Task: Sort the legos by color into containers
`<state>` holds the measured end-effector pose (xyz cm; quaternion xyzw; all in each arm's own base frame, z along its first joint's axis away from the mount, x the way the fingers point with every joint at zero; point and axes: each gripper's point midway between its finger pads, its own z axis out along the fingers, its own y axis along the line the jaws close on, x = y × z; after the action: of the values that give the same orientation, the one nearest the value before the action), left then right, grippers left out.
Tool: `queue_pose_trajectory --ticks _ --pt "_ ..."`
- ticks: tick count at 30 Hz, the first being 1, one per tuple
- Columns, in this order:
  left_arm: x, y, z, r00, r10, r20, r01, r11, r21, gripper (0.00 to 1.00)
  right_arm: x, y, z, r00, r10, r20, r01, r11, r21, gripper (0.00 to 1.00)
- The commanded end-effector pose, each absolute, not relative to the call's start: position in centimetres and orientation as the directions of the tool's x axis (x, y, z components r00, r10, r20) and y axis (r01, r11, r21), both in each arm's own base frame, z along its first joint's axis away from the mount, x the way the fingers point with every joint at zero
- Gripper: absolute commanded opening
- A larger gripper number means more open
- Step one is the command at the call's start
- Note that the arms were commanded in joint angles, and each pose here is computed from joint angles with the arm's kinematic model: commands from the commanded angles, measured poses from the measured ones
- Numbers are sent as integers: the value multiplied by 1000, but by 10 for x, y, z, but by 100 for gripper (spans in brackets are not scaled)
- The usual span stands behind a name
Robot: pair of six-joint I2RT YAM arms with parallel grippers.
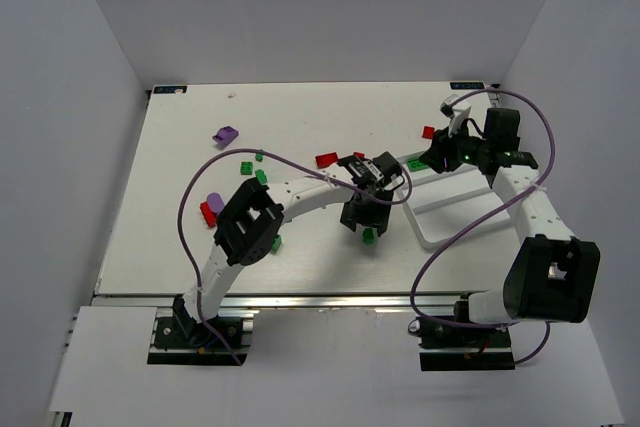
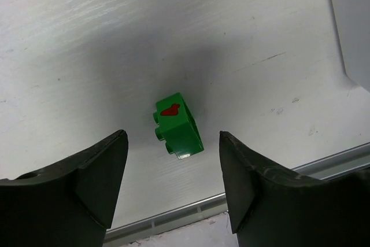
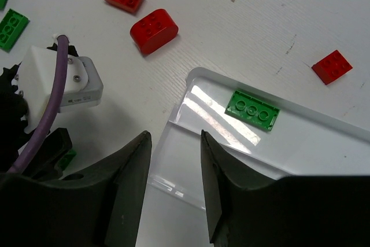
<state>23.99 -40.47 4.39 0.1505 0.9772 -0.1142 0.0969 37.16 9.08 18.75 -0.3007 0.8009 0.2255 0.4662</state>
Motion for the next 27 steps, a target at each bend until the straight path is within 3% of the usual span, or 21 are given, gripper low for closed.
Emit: queue_pose_trajectory --ticks 1,12,15,16,22,23,25,26,27 --pt "240 -415 56 -925 298 -235 350 910 -223 73 368 93 193 -369 -254 -894 -698 711 85 45" --pt "240 -413 46 -924 318 -212 359 913 -193 56 367 91 193 -373 -252 -893 -696 713 90 45" --pt "244 -411 48 -922 313 -227 356 917 -182 39 368 90 194 -371 -251 -894 -695 713 88 45" --pt "243 -412 54 -921 311 -236 357 915 -190 29 368 90 195 -369 -252 -895 -696 713 86 45" --pt "263 -416 86 -903 251 -348 340 913 -224 12 372 87 203 -355 -248 -901 -691 719 74 44" --pt "267 -418 94 -897 248 -365 351 902 -251 6 374 84 207 -352 -242 -904 -684 726 72 38" --pt "282 -424 107 -898 216 -384 351 877 -327 3 377 83 215 -343 -227 -912 -680 729 74 27" --pt "293 -430 116 -885 205 -418 367 859 -357 2 378 80 219 -337 -220 -916 -677 733 72 13" --pt "302 -433 123 -877 197 -437 379 844 -380 2 380 79 224 -328 -217 -919 -674 736 67 6"
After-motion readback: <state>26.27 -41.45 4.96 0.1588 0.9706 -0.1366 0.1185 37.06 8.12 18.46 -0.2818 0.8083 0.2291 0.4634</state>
